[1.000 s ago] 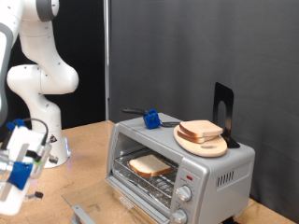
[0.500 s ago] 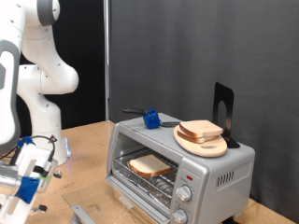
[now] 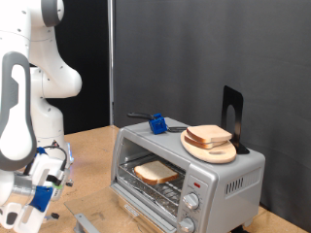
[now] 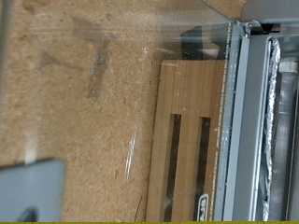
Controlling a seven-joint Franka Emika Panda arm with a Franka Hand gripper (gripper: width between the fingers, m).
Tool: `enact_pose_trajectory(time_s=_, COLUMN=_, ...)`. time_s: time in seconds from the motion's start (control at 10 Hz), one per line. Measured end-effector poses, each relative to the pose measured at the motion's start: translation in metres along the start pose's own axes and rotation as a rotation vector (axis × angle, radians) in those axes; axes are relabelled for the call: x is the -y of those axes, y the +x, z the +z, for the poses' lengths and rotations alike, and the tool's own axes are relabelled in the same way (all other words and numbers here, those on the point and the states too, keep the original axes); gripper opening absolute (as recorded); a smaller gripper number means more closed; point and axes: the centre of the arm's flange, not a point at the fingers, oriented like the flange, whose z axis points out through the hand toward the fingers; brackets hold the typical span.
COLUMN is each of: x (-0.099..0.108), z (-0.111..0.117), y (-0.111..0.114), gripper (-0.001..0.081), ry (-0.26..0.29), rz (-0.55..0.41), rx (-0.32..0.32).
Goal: Make a piece of toast with the oven
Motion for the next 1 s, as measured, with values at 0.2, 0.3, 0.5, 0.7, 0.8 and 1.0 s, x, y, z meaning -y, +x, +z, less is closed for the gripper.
enact_pose_trajectory(time_s=0.2, x=0.002, z=0.018, y=-0.005, gripper=0.0682, ry=0.015, rz=0.005, rx=-0.003)
enact_pose_trajectory(time_s=0.3, x=0.005, z=0.028, y=-0.007, gripper=0.0682, ry=0.025, rz=0.009, rx=0.001)
enact_pose_trajectory(time_s=0.5, x=0.01, z=0.044, y=-0.014, gripper=0.0682, ry=0.03, rz=0.009, rx=0.022)
enact_pose_trajectory(time_s=0.7, x=0.012, z=0.049, y=-0.026, gripper=0.0682, ry=0.032, rz=0.006, rx=0.047)
enact_pose_trajectory(time_s=0.8, x=0.014, z=0.047, y=-0.032, gripper=0.0682, ry=0.038, rz=0.002, rx=0.065)
enact_pose_trajectory(time_s=1.0, x=0.023, z=0.033, y=-0.045, gripper=0.0682, ry=0.079, rz=-0.004, rx=0.101)
